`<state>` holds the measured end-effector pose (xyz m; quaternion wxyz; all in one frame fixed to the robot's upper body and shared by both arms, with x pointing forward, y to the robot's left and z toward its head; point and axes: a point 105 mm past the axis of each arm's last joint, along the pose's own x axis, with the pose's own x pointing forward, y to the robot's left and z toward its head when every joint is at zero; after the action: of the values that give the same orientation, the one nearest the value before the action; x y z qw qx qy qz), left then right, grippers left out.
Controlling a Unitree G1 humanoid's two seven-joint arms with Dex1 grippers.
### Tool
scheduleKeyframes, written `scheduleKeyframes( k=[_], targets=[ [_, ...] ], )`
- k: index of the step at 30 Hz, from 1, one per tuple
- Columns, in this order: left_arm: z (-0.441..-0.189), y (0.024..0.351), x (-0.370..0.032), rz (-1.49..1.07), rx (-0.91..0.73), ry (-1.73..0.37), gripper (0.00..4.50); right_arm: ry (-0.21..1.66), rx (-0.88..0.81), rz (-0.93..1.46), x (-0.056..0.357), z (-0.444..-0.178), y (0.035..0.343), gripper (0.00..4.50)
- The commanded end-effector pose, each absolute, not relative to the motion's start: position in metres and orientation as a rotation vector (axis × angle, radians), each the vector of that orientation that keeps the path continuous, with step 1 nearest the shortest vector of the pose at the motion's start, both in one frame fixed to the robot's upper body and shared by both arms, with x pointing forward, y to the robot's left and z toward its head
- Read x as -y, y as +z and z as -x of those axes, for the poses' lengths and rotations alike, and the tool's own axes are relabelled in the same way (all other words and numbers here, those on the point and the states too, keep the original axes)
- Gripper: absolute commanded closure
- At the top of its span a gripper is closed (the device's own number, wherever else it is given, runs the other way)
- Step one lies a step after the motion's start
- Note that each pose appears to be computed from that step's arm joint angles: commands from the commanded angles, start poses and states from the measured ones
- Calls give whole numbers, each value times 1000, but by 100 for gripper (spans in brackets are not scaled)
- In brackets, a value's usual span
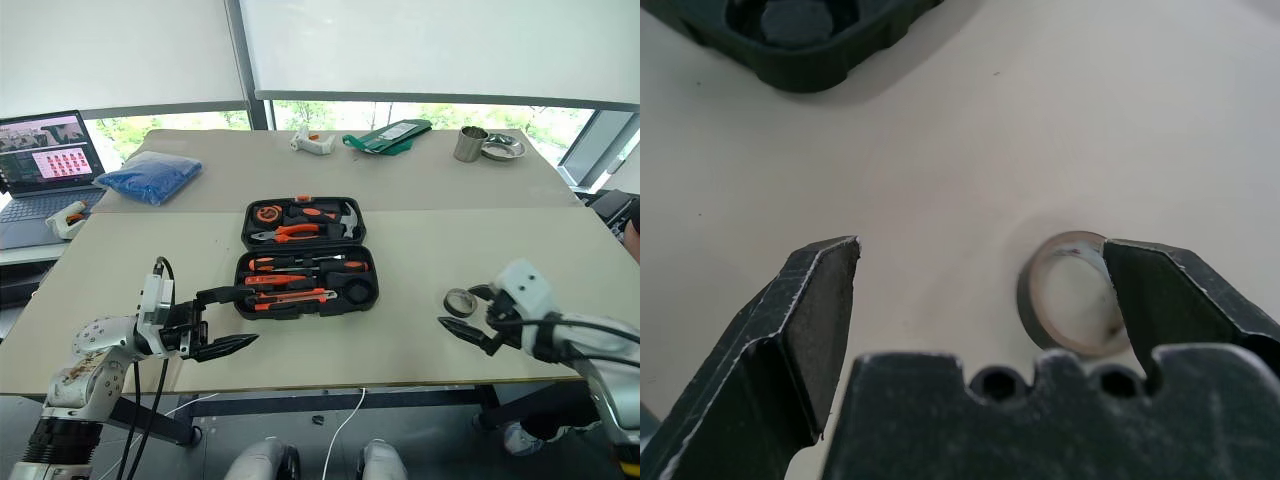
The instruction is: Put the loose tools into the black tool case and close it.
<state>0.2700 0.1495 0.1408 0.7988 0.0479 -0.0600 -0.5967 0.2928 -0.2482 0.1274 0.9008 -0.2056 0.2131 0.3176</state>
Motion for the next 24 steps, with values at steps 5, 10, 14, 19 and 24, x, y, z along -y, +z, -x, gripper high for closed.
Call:
scheduleKeyframes(
  k=[5,10,14,19,24],
  targets=[
    [-269,157,-142,-132,221,-1272,0,615,-587,492,263,-311,112,102],
    [-267,155,-140,-135,224,-1265,0,623,-587,515,262,-320,115,265],
    [-268,155,-140,-138,232,-1253,0,661,-554,539,256,-325,122,412],
    [-270,157,-144,-133,247,-1218,0,833,-426,527,219,-332,150,444],
    [-275,154,-149,-123,222,-1162,0,1084,-309,494,155,-329,179,444]
  ],
)
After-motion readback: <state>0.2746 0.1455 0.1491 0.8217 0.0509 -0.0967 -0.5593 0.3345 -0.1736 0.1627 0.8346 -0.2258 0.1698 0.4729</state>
